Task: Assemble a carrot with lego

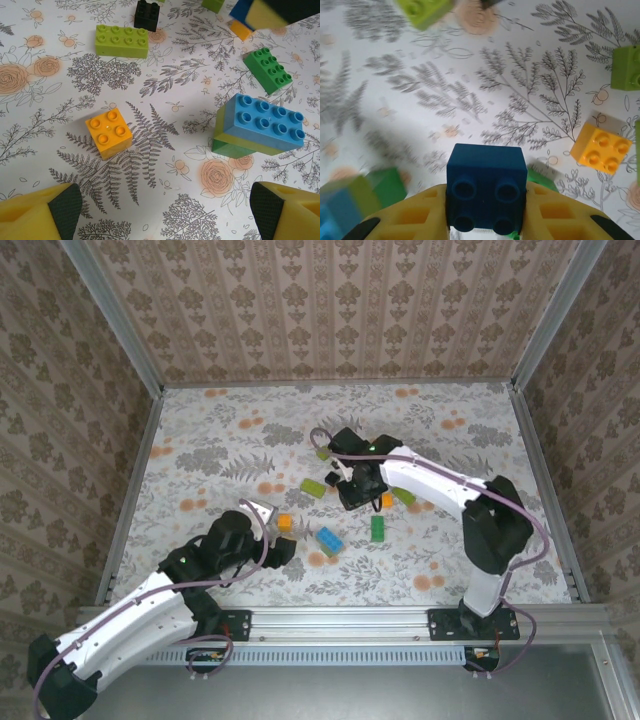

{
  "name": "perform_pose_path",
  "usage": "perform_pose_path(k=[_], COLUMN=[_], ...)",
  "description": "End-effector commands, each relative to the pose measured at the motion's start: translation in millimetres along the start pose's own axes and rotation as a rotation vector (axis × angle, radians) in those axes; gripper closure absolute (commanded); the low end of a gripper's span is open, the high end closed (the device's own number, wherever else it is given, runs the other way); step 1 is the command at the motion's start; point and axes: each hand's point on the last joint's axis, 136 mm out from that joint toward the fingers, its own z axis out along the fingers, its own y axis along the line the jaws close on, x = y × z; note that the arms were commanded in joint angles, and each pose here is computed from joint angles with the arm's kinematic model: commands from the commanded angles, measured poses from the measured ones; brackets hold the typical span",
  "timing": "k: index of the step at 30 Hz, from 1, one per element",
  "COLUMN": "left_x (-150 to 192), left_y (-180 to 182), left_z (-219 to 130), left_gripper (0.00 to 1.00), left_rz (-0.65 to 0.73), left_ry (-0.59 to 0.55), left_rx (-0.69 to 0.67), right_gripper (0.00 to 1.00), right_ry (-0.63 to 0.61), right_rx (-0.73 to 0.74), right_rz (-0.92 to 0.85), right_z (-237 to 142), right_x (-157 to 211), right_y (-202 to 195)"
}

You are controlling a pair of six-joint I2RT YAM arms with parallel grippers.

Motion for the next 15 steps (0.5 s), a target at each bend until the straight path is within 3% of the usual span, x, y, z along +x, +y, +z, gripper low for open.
perform_pose_path(k=[1,15], left_x=[-3,-2], left_y=[-1,-1], left_z=[1,1], left_gripper=[0.1,0.1], left_rz=[0.026,0.025], left_ry=[-0.012,-0.009], left_rx=[0.002,0.0], right_gripper=[0.71,0.71], right_ry=[0.032,0.064], right_rx=[-0.073,-0.156], right_rz=[-0.122,-0.234], right_z=[-26,-30], right_x=[19,39], right_y=[21,72])
